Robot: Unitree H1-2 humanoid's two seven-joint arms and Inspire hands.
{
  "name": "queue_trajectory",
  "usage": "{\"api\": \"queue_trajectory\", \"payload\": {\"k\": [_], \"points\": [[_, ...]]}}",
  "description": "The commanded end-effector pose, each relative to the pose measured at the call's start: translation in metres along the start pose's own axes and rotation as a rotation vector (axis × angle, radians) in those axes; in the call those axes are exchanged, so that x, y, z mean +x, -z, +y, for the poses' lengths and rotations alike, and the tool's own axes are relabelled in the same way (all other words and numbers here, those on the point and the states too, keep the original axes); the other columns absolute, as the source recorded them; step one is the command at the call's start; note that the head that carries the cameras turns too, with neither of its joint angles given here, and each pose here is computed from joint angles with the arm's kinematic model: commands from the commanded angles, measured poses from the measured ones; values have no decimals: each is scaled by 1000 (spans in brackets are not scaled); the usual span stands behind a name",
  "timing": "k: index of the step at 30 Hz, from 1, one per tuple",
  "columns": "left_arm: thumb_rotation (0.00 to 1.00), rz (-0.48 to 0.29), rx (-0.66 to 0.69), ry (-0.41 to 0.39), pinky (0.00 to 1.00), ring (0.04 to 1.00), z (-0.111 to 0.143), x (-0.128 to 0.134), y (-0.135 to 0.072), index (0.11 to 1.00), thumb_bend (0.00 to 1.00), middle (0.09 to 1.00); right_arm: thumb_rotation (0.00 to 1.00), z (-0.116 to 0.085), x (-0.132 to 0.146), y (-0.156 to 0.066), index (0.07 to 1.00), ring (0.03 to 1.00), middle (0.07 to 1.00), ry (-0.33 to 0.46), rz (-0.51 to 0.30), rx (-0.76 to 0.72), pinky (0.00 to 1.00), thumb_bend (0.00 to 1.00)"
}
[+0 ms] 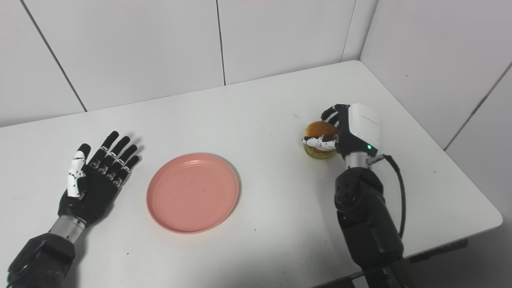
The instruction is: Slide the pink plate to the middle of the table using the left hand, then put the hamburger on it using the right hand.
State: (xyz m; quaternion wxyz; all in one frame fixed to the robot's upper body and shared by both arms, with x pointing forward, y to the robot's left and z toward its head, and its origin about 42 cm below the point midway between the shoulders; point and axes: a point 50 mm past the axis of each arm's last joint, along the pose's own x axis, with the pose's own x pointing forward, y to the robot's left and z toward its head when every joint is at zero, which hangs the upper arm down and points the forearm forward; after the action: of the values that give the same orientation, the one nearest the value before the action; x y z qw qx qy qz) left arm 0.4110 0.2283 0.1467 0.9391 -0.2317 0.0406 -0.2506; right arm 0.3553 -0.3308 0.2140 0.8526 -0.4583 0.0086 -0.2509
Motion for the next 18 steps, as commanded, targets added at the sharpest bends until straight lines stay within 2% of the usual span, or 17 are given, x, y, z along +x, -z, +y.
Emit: {"api": "queue_trajectory", "payload": {"k": [1, 11, 18], "points": [[1000, 153, -43, -100, 1000, 963, 16, -20, 31, 963, 416, 967, 128, -25, 7, -15, 487, 384, 457, 92, -73, 8, 283, 511], [1000, 154, -43, -99, 1000, 964, 15, -20, 32, 968, 417, 968, 131, -56, 4, -46, 486, 388, 458, 153, -158, 18, 298, 513], [1000, 153, -47, -98, 1000, 964, 14, -20, 32, 968, 416, 968, 131, -67, 3, -61, 486, 356, 440, 152, -181, 20, 272, 514]]}}
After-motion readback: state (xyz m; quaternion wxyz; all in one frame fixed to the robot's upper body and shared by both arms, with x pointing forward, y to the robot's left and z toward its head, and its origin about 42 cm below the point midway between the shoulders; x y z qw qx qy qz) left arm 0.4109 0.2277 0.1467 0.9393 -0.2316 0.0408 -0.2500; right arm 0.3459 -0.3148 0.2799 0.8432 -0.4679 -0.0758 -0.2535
